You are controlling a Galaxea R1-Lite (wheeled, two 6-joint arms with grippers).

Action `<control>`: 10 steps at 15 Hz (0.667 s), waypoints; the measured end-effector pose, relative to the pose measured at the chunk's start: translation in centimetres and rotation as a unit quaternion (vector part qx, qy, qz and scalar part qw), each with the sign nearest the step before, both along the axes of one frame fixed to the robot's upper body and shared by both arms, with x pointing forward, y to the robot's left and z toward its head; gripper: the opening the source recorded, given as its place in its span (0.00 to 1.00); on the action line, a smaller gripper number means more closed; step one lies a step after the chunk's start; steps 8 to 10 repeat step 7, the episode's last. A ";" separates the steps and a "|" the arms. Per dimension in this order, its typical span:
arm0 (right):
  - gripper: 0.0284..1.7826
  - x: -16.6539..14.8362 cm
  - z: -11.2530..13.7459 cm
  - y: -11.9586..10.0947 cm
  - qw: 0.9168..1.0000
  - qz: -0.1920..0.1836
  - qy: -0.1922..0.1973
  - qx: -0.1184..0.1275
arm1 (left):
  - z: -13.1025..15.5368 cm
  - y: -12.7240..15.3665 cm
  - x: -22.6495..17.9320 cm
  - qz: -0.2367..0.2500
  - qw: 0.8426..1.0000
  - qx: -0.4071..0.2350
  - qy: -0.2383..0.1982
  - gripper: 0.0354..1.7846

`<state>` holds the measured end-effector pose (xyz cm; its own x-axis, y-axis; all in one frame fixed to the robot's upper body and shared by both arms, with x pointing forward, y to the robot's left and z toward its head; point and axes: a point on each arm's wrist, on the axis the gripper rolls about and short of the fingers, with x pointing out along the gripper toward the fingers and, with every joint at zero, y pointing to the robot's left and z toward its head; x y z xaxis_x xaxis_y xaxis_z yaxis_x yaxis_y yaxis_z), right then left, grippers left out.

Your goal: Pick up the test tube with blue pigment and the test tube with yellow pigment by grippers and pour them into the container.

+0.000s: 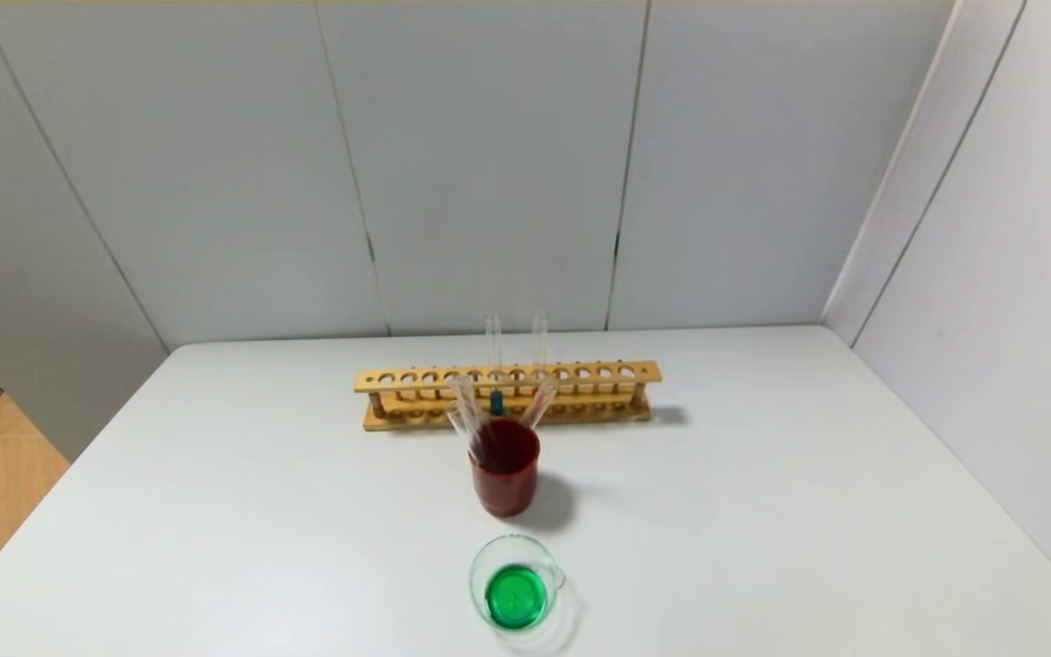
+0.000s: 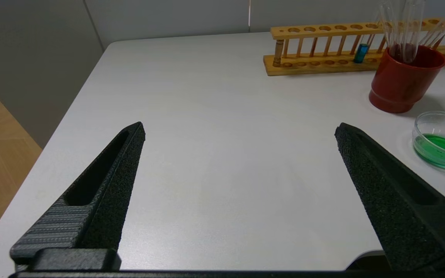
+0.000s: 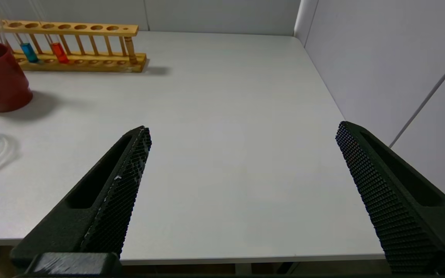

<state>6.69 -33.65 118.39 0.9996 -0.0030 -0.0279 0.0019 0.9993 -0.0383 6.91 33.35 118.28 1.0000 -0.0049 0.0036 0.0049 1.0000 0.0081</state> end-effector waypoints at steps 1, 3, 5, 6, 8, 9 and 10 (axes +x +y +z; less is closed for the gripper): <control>0.98 0.0 0.0 0.0 1.000 0.000 0.001 0.000 | 0.0 0.0 0.0 0.000 1.000 0.000 0.000 0.97; 0.98 0.0 -0.1 0.0 1.000 0.000 0.005 -0.002 | 0.0 0.0 0.0 0.000 1.000 0.000 0.000 0.97; 0.98 0.0 0.0 0.0 1.000 -0.001 0.003 0.001 | 0.0 0.0 0.0 0.000 1.000 0.000 0.000 0.97; 0.98 0.0 0.0 0.0 1.000 -0.001 0.003 0.003 | 0.0 0.0 0.0 0.000 1.000 0.000 0.000 0.97; 0.98 0.0 0.0 0.0 1.000 -0.001 0.002 0.003 | 0.0 0.0 0.0 0.000 1.000 0.000 0.000 0.97; 0.98 0.0 0.0 0.0 1.000 -0.001 0.002 0.003 | 0.0 0.0 0.0 0.000 1.000 0.000 0.000 0.97; 0.98 0.0 0.0 0.0 1.000 -0.001 0.002 0.003 | 0.0 0.0 0.0 0.000 1.000 0.000 0.000 0.97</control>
